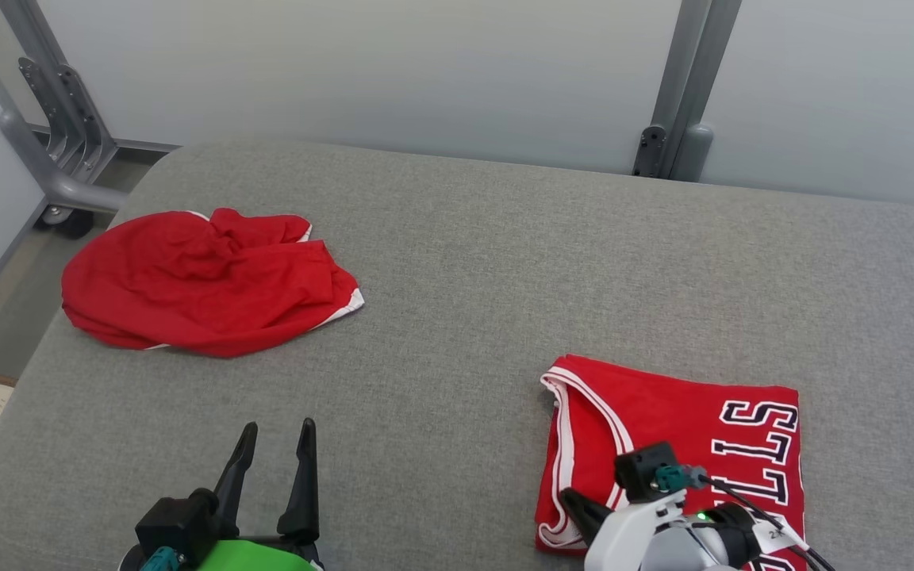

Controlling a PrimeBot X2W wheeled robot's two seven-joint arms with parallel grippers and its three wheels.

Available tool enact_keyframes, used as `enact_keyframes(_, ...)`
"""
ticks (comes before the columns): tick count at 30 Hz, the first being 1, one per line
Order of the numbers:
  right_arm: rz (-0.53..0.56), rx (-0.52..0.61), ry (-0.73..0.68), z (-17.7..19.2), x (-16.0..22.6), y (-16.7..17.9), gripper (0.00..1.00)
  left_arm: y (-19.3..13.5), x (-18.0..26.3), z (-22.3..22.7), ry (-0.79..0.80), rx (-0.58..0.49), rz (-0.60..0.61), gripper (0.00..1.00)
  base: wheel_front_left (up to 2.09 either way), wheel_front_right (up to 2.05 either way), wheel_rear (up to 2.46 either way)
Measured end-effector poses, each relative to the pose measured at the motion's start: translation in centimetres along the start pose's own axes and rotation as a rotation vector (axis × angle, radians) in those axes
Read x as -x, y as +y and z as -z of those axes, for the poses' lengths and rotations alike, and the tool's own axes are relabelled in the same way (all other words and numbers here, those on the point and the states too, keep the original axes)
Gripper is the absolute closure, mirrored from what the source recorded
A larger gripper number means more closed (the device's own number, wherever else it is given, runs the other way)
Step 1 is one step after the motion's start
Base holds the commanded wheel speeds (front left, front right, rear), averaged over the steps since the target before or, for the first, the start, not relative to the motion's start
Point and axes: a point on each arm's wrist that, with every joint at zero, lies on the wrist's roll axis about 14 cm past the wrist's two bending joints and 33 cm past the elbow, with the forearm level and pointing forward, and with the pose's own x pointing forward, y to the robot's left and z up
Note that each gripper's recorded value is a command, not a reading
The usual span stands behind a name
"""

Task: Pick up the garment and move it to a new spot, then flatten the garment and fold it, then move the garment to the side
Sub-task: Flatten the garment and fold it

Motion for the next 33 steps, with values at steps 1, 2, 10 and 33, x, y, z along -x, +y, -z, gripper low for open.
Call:
enact_keyframes(1,-0.026,0.004,-0.001,-0.1,-0.3,0.8,1.0,0.1,0.1,0.0,-0.001,-0.001,-0.003,0.0,0.0,0.0,0.0)
enact_keyframes(2,-0.047,0.016,0.001,-0.2,-0.5,1.4,1.0,0.1,0.1,-0.1,-0.002,-0.002,-0.005,0.0,0.0,0.0,0.0)
enact_keyframes(10,-0.169,0.025,-0.107,-4.3,-1.4,4.8,1.0,0.4,0.2,-0.2,-0.008,-0.004,-0.01,0.0,0.0,0.0,0.0)
enact_keyframes(33,0.499,-0.063,-0.608,-8.3,15.2,-11.8,0.0,-1.0,-0.4,-0.6,-0.021,-0.043,0.057,0.0,0.0,0.0,0.0)
